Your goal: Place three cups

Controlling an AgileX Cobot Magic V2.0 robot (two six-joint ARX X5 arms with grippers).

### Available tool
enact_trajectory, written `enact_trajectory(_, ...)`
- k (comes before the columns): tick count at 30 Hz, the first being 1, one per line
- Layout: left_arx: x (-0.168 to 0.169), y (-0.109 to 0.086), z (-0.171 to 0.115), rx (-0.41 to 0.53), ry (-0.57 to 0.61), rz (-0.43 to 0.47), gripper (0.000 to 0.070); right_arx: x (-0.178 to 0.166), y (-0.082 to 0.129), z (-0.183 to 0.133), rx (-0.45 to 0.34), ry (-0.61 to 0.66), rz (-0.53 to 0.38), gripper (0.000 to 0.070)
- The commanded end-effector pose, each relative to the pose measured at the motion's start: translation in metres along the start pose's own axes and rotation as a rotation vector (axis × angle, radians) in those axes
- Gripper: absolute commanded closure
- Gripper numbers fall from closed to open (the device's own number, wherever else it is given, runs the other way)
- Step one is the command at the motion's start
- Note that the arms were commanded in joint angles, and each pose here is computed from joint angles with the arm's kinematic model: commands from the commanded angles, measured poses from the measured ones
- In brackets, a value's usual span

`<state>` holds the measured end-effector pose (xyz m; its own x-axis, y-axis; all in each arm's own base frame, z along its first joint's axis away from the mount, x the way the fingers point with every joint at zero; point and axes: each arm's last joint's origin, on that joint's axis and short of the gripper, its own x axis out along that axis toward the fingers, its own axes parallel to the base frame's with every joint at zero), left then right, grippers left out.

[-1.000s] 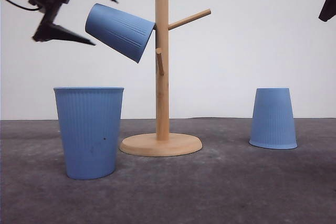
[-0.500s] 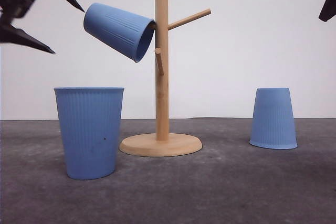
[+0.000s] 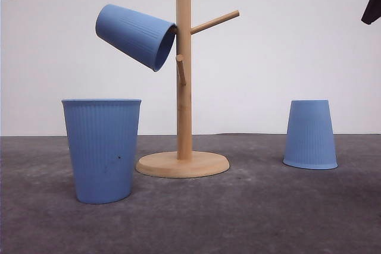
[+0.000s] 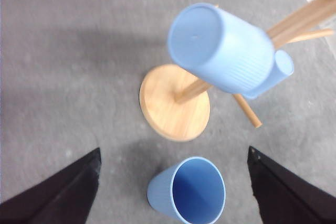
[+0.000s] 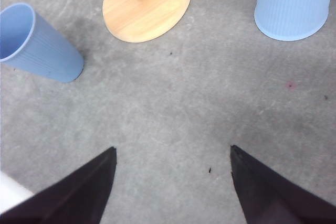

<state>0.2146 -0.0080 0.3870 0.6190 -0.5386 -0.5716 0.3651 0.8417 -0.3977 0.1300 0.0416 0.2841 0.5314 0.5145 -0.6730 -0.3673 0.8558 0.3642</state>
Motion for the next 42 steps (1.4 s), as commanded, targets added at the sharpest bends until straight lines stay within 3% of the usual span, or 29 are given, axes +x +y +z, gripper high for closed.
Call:
enact_trajectory(1, -0.005, -0.002, -0.008, 0.021, -0.053, 0.026, 0.0201, -0.002, 0.002, 0.005, -0.020, -0.023, 0.006, 0.0266)
enact_trajectory(6, -0.012, -0.004, -0.046, 0.011, -0.211, 0.104, 0.0201, -0.003, 0.003, 0.011, -0.065, -0.084, 0.013, 0.0266)
enact_trajectory(8, -0.012, -0.004, -0.061, 0.027, -0.261, 0.098, 0.0201, -0.004, 0.004, 0.012, -0.111, -0.107, 0.009, 0.0266)
enact_trajectory(12, -0.004, -0.003, -0.089, 0.062, -0.306, 0.069, 0.0201, -0.006, 0.004, 0.013, -0.123, -0.124, 0.004, 0.0266)
enact_trajectory(18, 0.012, 0.000, -0.128, 0.018, -0.231, 0.039, 0.0201, -0.006, 0.002, 0.015, 0.004, -0.141, -0.089, 0.0266)
enact_trajectory(27, 0.013, -0.007, -0.132, 0.043, -0.215, -0.003, 0.0201, -0.002, -0.012, 0.060, 0.139, -0.033, -0.147, 0.0264)
enact_trajectory(30, 0.013, -0.008, -0.132, 0.045, -0.212, -0.007, 0.0201, 0.005, -0.022, 0.085, 0.158, 0.008, -0.118, 0.0212)
enact_trajectory(33, 0.013, -0.008, -0.132, 0.040, -0.211, -0.010, 0.0201, 0.015, -0.033, 0.111, 0.137, 0.018, -0.115, 0.0149)
enact_trajectory(40, 0.013, -0.008, -0.132, 0.032, -0.211, -0.011, 0.0201, 0.050, -0.056, 0.160, 0.056, 0.034, -0.183, 0.0124)
enact_trajectory(42, 0.013, -0.008, -0.132, 0.031, -0.211, -0.011, 0.0201, 0.065, -0.064, 0.169, 0.052, 0.030, -0.190, 0.0065)
